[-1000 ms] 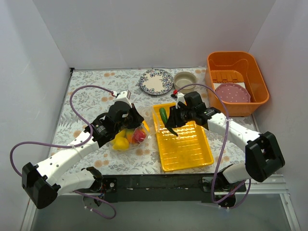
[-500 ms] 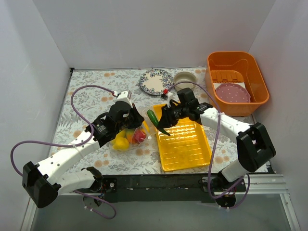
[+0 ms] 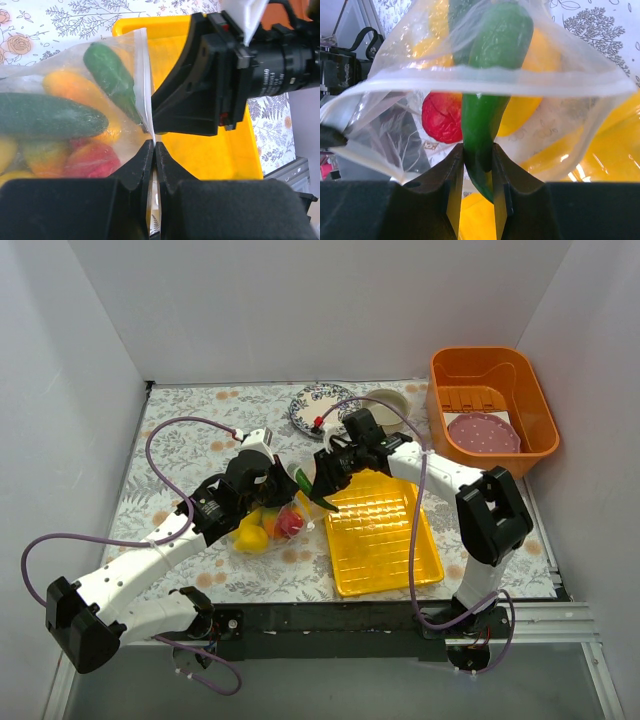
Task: Place the food in the zip-top bag and seal the zipper
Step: Place the fake vegetable in the zipper food storage bag.
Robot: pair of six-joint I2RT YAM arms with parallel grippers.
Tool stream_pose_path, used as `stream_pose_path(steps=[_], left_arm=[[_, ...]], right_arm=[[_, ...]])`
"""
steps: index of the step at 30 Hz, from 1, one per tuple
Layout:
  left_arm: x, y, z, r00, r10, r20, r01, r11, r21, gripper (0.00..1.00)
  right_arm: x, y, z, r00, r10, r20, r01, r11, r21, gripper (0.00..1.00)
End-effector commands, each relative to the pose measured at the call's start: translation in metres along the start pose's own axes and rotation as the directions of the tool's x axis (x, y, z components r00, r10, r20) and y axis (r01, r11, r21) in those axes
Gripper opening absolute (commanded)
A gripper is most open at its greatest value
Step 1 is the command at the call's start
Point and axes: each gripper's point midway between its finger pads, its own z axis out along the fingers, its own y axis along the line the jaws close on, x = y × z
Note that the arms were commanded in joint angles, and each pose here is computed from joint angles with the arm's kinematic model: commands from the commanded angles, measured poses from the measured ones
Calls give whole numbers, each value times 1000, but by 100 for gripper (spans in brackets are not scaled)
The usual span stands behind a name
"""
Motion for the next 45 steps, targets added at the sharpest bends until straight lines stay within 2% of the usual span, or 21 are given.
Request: stream_pose_path(steps=[1, 3, 6, 15, 25, 38, 41, 42, 44, 45], left_arm=[[-8, -1, -8, 1000, -4, 30, 4, 1000, 7, 1], [-8, -1, -8, 1000, -6, 31, 6, 1000, 8, 1], [-9, -2, -9, 999, -7, 33, 6, 1000, 10, 0], [-11, 0, -12, 999, -11, 39, 11, 1000, 1, 1], [-13, -2, -14, 999, -13, 46, 12, 1000, 5, 1], [-14, -8, -15, 999, -2, 42, 0, 999, 34, 1], [-15, -9, -16, 999, -1, 43, -1, 999, 37, 1], [-15, -8, -16, 999, 1, 43, -2, 999, 35, 1], [-16, -7, -16, 999, 1, 49, -2, 1000, 26, 1], [-16, -6, -16, 999, 1, 48, -3, 1000, 25, 1]], right_arm=[[1, 15, 12, 996, -45, -76, 41, 998, -55, 31], [5, 18, 19, 993, -58, -102, 53, 997, -51, 32], [-3, 18, 27, 995, -61, -75, 58, 998, -37, 32], [-39, 14, 31, 996, -51, 76, 50, 999, 11, 41], [-45, 1, 39, 994, -30, 104, 24, 998, 53, 39], [-81, 8, 48, 982, -23, 186, 23, 1000, 2, 37], [-82, 6, 51, 981, -17, 192, 17, 1000, -1, 43], [-83, 4, 51, 981, -15, 194, 13, 1000, 14, 48], [-74, -2, 48, 981, -9, 193, 0, 999, 45, 51], [-79, 1, 41, 976, -26, 217, 12, 998, 63, 55]])
